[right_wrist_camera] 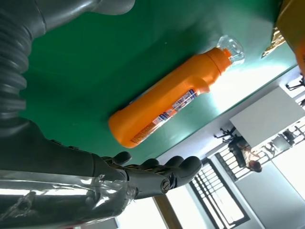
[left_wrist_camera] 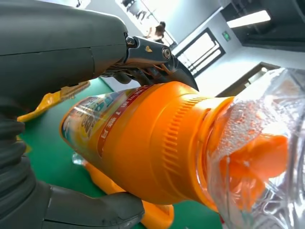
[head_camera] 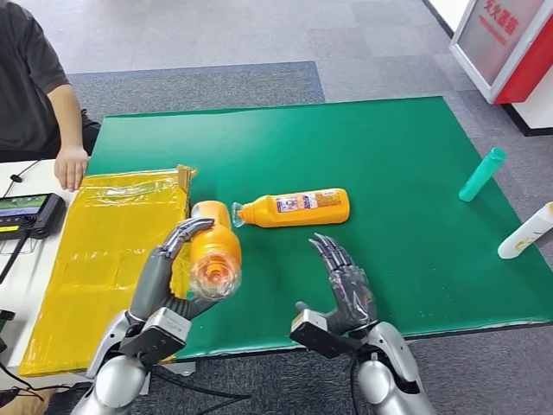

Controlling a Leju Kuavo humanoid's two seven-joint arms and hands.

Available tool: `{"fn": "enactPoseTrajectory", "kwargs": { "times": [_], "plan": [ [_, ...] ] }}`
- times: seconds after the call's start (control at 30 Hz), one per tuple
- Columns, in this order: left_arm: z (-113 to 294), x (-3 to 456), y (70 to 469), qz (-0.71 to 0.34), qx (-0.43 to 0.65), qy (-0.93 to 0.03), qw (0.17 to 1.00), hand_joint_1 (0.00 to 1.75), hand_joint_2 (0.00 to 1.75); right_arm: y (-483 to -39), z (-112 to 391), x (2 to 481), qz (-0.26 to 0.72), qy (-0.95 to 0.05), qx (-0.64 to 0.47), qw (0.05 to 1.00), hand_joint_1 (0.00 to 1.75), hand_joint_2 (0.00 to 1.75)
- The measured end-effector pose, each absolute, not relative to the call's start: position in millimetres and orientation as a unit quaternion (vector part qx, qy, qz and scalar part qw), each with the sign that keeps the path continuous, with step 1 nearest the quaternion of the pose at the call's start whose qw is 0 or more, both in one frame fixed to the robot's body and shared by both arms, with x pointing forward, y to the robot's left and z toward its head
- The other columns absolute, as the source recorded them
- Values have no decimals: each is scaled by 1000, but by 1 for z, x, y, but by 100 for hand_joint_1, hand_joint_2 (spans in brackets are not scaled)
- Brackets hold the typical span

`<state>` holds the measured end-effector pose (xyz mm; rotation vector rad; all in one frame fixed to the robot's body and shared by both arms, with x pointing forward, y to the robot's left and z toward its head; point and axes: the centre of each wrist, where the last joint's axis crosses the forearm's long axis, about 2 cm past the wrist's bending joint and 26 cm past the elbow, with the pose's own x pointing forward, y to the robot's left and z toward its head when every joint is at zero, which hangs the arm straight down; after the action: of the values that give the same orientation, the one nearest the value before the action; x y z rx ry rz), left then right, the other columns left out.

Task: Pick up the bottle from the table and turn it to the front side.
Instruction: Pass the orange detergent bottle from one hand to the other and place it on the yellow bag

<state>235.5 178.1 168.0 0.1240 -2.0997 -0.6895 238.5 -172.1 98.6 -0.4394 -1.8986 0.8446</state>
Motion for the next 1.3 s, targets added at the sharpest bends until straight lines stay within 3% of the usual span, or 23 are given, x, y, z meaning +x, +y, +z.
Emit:
{"fn": "enactPoseTrajectory", "kwargs": {
  "times": [0.33,0.73,1.03,1.17,1.3],
  "plan": [
    [184,246,175,-348,192,-798,452,175,175,-181,98,232,342,-773,-199,496,0,175],
    [186,246,179,-354,298,-767,445,175,175,-184,99,230,337,-767,-203,507,0,175],
    [179,250,201,-358,339,-720,489,175,175,-188,97,228,332,-760,-209,518,0,175],
    [172,255,216,-366,348,-687,522,164,175,-188,97,228,332,-760,-208,519,0,175],
    [159,262,229,-379,358,-650,553,169,175,-188,98,231,334,-759,-206,519,0,175]
  ]
}}
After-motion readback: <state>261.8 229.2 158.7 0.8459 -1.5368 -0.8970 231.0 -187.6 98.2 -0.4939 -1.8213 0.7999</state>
